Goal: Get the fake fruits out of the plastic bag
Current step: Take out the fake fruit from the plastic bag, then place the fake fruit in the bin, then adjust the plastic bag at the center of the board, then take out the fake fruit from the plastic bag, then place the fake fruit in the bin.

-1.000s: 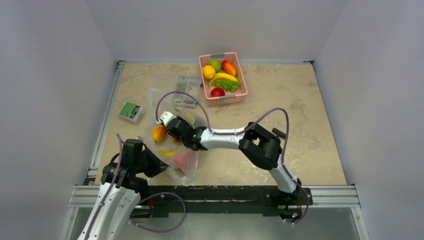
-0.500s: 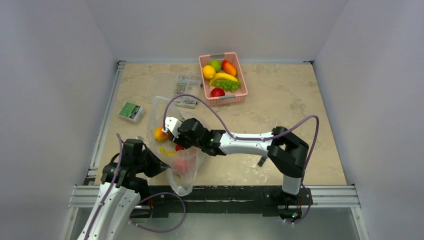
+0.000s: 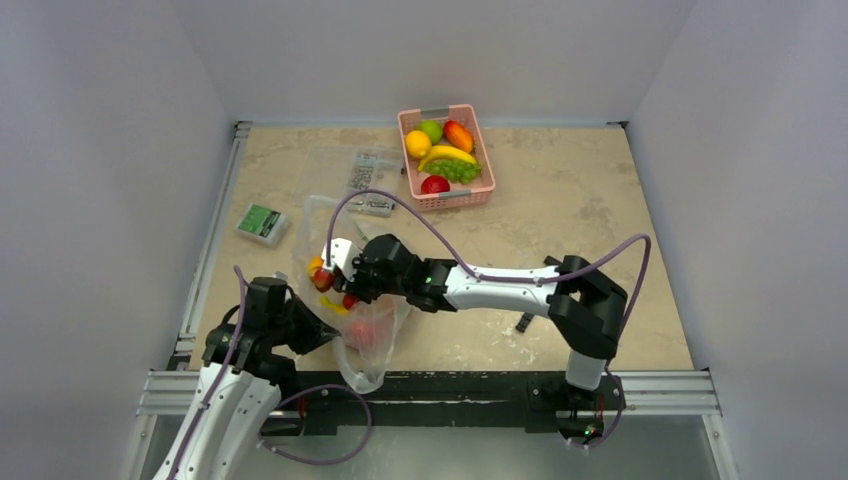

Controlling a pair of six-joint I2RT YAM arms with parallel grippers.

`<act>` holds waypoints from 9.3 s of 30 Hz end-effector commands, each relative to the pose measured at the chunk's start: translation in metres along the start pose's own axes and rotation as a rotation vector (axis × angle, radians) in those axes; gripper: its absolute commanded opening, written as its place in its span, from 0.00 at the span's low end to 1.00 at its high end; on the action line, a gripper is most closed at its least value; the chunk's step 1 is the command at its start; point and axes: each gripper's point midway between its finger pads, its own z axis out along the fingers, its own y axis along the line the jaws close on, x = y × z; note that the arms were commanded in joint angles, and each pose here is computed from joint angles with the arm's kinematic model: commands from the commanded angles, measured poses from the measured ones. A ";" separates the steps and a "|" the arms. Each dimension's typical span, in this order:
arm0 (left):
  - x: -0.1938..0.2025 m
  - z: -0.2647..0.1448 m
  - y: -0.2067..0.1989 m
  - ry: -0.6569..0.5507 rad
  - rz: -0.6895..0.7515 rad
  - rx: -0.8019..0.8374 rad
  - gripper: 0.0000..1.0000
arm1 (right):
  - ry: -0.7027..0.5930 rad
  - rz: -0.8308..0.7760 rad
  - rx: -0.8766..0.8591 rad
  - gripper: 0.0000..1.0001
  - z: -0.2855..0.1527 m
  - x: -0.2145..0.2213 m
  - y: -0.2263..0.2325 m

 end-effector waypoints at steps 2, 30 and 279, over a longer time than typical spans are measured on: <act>-0.004 -0.004 -0.012 -0.016 0.023 0.041 0.00 | -0.293 0.043 0.027 0.00 -0.047 -0.098 -0.011; -0.005 -0.004 -0.011 -0.020 0.026 0.038 0.00 | -0.700 0.570 -0.279 0.00 -0.165 -0.198 -0.047; -0.053 -0.022 -0.030 -0.134 0.374 -0.177 0.00 | -0.353 0.659 0.870 0.00 -0.139 0.052 -0.397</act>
